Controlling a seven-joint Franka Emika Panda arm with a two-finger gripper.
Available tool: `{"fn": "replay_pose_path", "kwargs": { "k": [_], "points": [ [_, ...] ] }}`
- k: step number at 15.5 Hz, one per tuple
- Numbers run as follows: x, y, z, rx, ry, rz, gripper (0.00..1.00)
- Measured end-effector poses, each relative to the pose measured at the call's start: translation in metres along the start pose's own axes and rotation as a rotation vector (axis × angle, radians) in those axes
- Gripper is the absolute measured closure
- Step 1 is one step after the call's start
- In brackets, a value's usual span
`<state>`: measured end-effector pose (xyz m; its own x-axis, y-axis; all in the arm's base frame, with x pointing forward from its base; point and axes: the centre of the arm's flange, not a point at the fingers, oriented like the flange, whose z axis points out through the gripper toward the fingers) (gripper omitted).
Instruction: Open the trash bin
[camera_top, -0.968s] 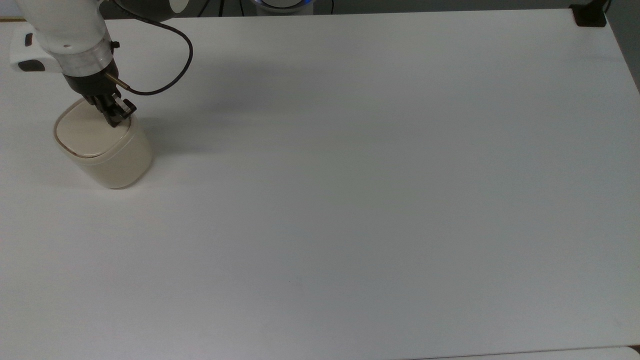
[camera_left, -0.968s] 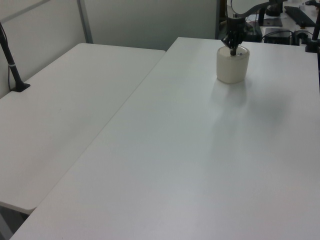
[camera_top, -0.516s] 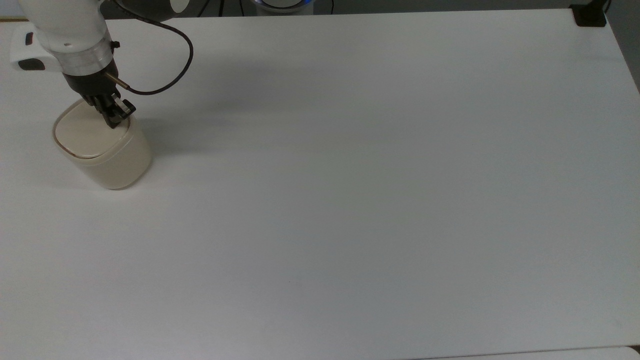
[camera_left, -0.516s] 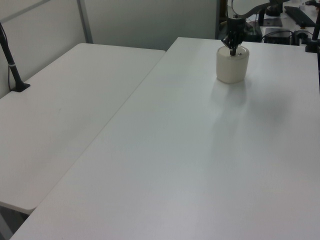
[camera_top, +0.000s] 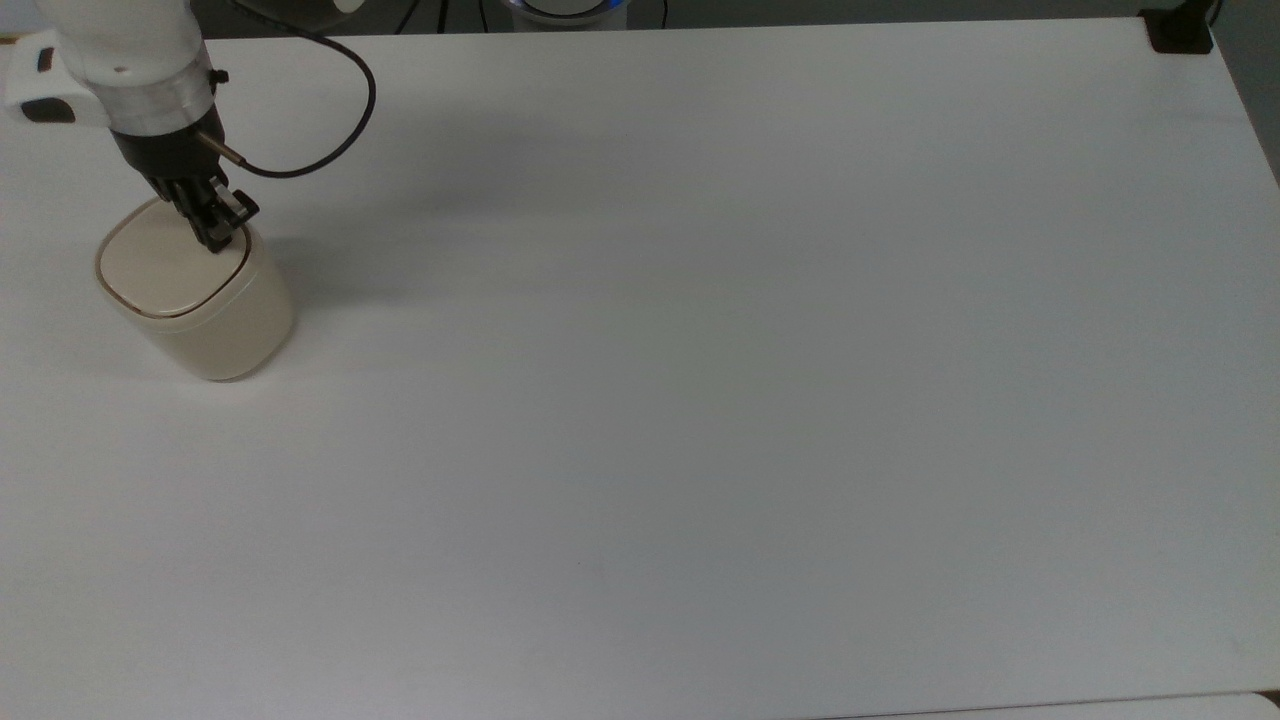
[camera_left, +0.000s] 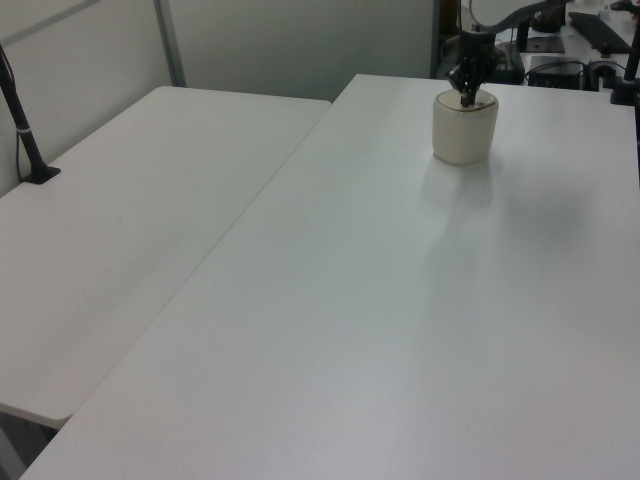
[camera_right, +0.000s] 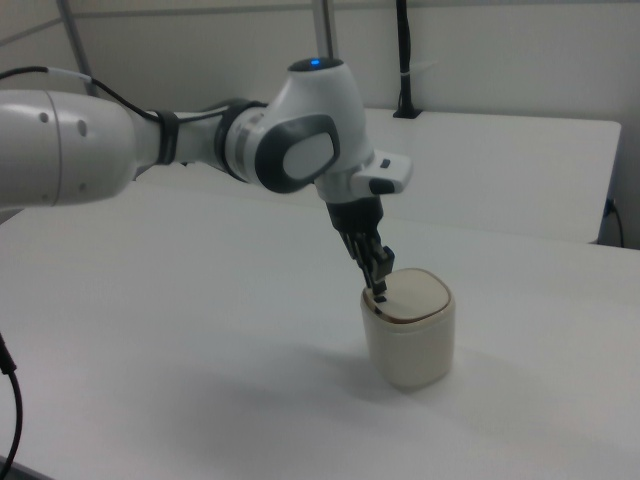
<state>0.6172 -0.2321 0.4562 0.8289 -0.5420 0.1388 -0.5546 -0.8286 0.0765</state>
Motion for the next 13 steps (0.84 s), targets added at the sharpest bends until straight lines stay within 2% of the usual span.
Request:
{"fn": "replay_pose_path", "kwargs": {
  "k": [2, 4, 8, 10, 13],
  "points": [
    [-0.009, -0.005, -0.028, 0.012, -0.022, -0.012, 0.64],
    [-0.03, -0.039, -0.063, 0.037, -0.041, -0.079, 0.43],
    [-0.103, -0.145, -0.105, 0.054, -0.124, -0.317, 0.04],
    [-0.132, -0.181, -0.117, 0.056, -0.142, -0.4, 0.0],
    [-0.157, -0.198, -0.137, 0.06, -0.15, -0.46, 0.0]
  ]
}}
